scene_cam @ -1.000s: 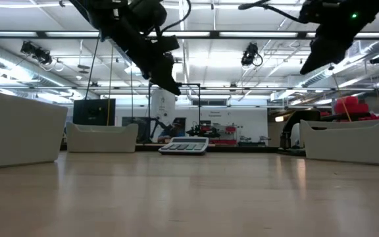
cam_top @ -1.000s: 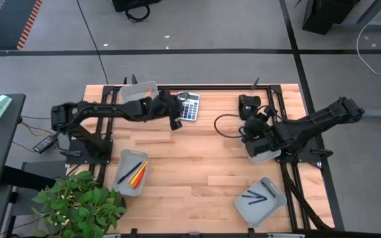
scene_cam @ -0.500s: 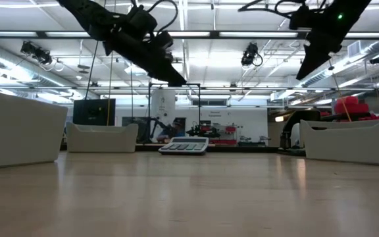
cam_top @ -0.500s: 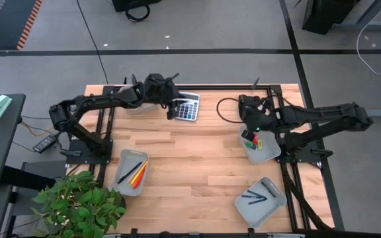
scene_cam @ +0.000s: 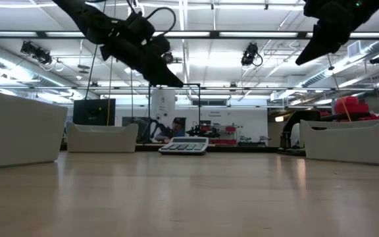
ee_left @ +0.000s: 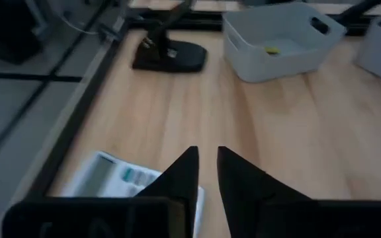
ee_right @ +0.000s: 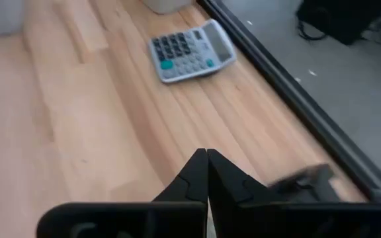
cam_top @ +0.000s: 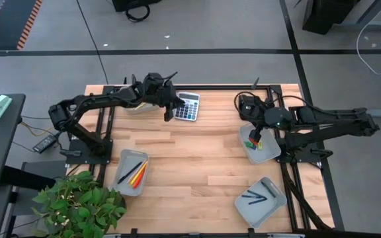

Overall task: Sort crayons/erasers/pens/pencils in bins
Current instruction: Return to Home Position

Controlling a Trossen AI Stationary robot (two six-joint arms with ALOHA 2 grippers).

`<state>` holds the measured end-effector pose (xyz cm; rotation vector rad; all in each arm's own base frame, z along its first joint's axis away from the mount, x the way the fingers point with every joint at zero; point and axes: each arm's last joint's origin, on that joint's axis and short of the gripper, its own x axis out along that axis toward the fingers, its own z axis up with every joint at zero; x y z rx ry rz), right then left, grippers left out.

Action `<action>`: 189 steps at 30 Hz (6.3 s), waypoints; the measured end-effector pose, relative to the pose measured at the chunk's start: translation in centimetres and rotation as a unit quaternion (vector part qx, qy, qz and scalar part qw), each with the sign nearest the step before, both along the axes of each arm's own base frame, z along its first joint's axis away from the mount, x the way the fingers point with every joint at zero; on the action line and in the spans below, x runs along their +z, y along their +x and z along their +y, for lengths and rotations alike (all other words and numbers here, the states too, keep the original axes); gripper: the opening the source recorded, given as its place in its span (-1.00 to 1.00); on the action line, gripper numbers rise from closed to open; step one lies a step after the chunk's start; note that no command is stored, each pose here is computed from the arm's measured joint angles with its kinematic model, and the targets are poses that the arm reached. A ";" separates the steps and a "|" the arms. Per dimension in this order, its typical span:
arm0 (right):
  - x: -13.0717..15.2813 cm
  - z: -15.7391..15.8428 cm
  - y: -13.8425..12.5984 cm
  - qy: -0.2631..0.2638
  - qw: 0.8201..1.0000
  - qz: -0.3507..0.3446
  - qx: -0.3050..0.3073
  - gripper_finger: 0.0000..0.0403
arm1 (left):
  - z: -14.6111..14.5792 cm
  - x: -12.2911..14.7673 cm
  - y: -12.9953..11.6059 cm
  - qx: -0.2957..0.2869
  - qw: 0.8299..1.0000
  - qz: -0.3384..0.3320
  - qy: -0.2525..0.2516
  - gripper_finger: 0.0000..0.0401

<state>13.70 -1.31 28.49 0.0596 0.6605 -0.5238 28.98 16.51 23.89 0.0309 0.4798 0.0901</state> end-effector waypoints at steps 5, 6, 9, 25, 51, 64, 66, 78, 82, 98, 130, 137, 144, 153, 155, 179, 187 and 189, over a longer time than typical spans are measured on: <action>-2.0 0.3 -0.4 0.030 0.998 -0.049 0.039 -0.97 | -0.5 -2.5 -2.2 0.017 0.997 -0.041 -0.059 -0.89; -2.2 0.3 -0.6 0.035 0.997 -0.054 0.045 -0.97 | -0.8 -2.7 -2.8 0.023 0.996 -0.057 -0.065 -0.94; -2.3 0.4 -1.3 0.042 0.994 -0.081 0.057 -0.97 | -2.2 -3.5 -5.1 0.039 0.990 -0.101 -0.086 -0.95; -6.9 1.4 -3.4 0.015 0.945 -0.295 0.137 -0.97 | -8.7 -5.6 -13.5 0.071 0.961 -0.251 -0.090 -0.97; -11.8 1.4 -3.6 0.016 0.927 -0.348 0.136 -0.97 | -12.0 -6.8 -18.7 0.021 0.962 -0.259 -0.080 -0.94; -12.0 1.6 -3.6 0.017 0.929 -0.332 0.162 -0.97 | -13.1 -6.3 -20.2 -0.031 0.953 -0.287 -0.091 -0.97; -12.0 1.5 -3.6 0.012 0.931 -0.329 0.158 -0.97 | -13.1 -6.3 -20.2 -0.033 0.954 -0.284 -0.088 -0.97; -12.3 1.5 -3.4 0.043 0.934 -0.326 0.143 -0.97 | -13.1 -6.5 -20.2 -0.027 0.957 -0.279 -0.082 -0.79; -12.3 1.6 -3.4 0.070 0.931 -0.332 0.133 -0.97 | -13.1 -6.4 -20.2 -0.028 0.957 -0.279 -0.074 -0.81; -12.3 1.6 -3.4 0.069 0.931 -0.331 0.135 -0.97 | -13.1 -6.3 -20.2 -0.034 0.957 -0.286 -0.043 -0.82; -12.3 1.6 -3.4 0.069 0.932 -0.331 0.135 -0.97 | -13.1 -6.3 -20.2 -0.035 0.956 -0.287 -0.043 -0.88; -12.3 1.6 -3.4 0.068 0.932 -0.331 0.135 -0.97 | -13.1 -6.3 -20.2 -0.035 0.956 -0.287 -0.043 -0.85; -12.3 1.6 -3.4 0.068 0.932 -0.331 0.135 -0.97 | -13.1 -6.3 -20.2 -0.035 0.956 -0.287 -0.043 -0.82; -12.3 1.6 -3.4 0.068 0.932 -0.331 0.135 -0.97 | -13.1 -6.2 -20.2 -0.035 0.956 -0.288 -0.043 -0.88; -12.3 1.6 -3.4 0.068 0.932 -0.331 0.135 -0.97 | -13.1 -6.2 -20.2 -0.035 0.956 -0.288 -0.043 -0.87; -12.3 1.6 -3.4 0.068 0.932 -0.331 0.135 -0.97 | -13.1 -6.2 -20.2 -0.035 0.956 -0.288 -0.043 -0.85; -12.3 1.6 -3.4 0.068 0.932 -0.331 0.135 -0.97 | -13.1 -6.2 -20.2 -0.035 0.956 -0.288 -0.043 -0.84; -12.3 1.6 -3.4 0.068 0.932 -0.331 0.135 -0.97 | -13.1 -6.2 -20.2 -0.035 0.956 -0.288 -0.043 -0.86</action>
